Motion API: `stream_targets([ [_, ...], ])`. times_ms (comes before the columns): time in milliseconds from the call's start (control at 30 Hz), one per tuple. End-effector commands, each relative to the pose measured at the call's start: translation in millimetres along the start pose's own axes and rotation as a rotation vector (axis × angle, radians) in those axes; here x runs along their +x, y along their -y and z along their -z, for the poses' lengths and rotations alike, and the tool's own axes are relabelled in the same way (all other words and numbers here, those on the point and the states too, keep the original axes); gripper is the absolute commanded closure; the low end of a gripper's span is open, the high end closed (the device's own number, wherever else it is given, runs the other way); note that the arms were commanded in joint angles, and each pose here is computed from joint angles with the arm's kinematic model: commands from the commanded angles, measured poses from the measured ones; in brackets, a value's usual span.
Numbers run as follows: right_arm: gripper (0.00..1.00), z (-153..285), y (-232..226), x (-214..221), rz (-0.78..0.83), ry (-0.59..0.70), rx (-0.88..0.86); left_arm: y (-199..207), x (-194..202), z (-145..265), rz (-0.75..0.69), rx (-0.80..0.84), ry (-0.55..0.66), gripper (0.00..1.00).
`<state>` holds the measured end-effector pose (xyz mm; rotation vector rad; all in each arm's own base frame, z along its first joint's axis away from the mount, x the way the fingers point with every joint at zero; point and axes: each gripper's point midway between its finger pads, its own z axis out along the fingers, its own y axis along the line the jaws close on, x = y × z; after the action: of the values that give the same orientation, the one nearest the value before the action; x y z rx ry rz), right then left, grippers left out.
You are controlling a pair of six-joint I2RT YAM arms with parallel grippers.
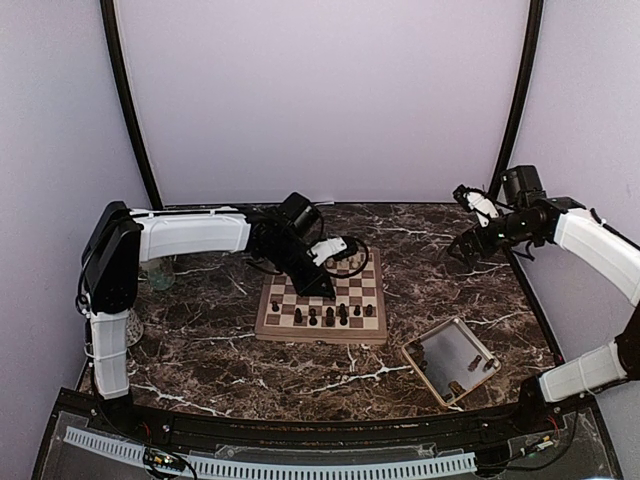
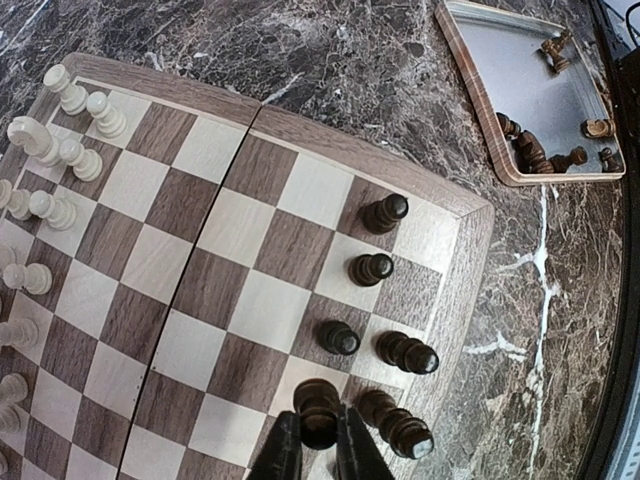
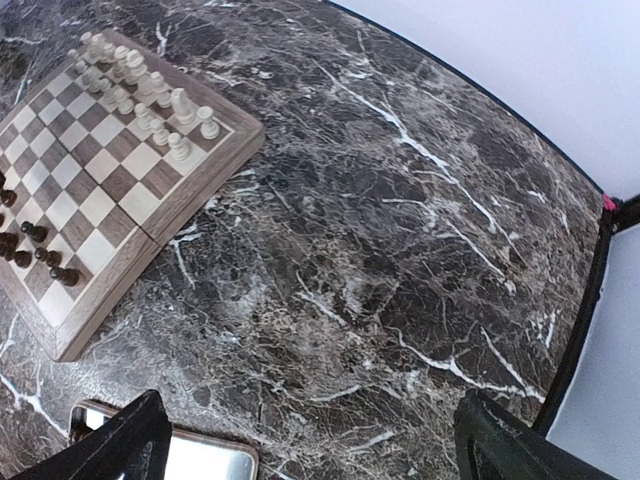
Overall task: Set up the chess pieces on the board
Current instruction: Place the pawn on d7.
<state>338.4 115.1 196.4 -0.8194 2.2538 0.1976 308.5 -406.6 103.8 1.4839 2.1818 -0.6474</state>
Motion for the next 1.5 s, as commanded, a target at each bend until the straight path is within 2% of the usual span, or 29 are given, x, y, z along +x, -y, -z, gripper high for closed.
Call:
stream_targets([
  [0,0.06,-4.4,-6.7,1.9,-0.050,0.006,-0.085,3.2,6.5,2.2,-0.040,-0.018,-0.054,0.86],
  [100,0.13,-2.2,-13.9,0.4,-0.032,0.042,-0.114,2.6,13.6,-0.5,-0.054,-0.037,-0.087,0.86],
  [333,0.20,-4.8,-20.7,5.3,-0.020,0.028,-0.152,7.9,15.3,-8.4,-0.068,-0.032,-0.107,0.85],
  [633,0.23,-8.1,-23.4,8.3,-0.031,0.017,-0.171,11.4,21.3,-25.4,-0.087,-0.035,-0.152,0.84],
  [1067,0.24,-14.4,-29.1,8.9,-0.043,0.004,-0.221,-2.0,24.8,-24.2,-0.079,-0.116,-0.181,0.83],
  [1233,0.24,-16.4,-30.8,11.4,-0.047,-0.007,-0.233,1.5,23.4,-26.1,-0.074,-0.093,-0.171,0.82],
  [1467,0.24,-13.9,-34.9,10.3,-0.045,-0.001,-0.255,2.9,27.0,-26.0,-0.065,-0.086,-0.185,0.71],
])
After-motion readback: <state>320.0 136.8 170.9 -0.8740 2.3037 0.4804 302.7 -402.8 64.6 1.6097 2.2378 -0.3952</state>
